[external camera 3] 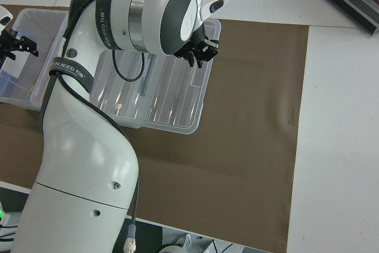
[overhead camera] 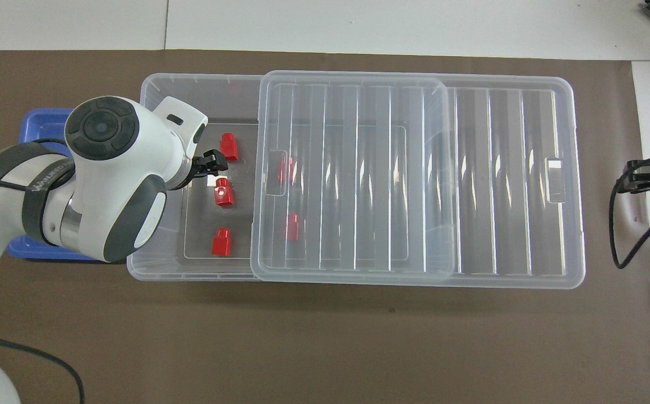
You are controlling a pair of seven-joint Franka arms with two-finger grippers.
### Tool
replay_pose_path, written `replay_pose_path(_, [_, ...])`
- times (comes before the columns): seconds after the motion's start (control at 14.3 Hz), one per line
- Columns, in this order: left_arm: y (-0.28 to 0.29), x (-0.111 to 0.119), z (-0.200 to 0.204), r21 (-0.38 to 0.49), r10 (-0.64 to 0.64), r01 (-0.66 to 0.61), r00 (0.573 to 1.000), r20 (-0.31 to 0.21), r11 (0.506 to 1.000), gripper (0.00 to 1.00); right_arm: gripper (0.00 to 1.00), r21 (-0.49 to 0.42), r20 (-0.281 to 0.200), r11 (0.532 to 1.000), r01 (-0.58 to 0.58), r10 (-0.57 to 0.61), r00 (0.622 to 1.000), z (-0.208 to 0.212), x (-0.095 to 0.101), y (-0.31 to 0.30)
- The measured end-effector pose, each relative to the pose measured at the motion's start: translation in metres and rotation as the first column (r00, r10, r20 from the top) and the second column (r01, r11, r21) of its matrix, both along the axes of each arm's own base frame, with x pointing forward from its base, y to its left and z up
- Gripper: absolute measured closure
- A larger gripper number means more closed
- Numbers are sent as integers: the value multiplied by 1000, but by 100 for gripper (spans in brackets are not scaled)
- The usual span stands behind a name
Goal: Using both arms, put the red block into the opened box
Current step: 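Release the red block and withdraw the left gripper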
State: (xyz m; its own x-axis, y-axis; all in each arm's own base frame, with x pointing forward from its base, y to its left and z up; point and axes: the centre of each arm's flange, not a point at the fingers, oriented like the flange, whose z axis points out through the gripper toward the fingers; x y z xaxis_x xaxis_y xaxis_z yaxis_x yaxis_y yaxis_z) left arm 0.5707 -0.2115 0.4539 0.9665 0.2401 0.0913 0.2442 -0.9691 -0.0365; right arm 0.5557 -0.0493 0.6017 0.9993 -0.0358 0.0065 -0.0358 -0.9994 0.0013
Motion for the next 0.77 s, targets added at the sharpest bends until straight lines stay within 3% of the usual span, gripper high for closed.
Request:
replay_pose_path(0.07, [5,0,15,5,14,-14,1000,-3,1000,0,99,-1,13,1000,-10,10,1000,-3,1,-4])
replay_pose_path(0.28, [39,10,71,29,37,-37,999,1,999,0,99,-7,43,1000,-29,30,999,-13,4,-22])
replay_pose_path(0.42, [79,13,105,43,-24,23,1000,2,999,0,99,-16,71,997,-72,73,995,-25,7,-33])
replay_pose_path(0.63, [142,3,137,64,-130,131,991,-24,989,0,99,-40,116,990,-137,141,983,-64,13,-50])
replay_pose_path(0.77, [170,-5,150,71,-184,187,982,-42,980,0,99,-46,120,987,-153,158,980,-93,20,-53])
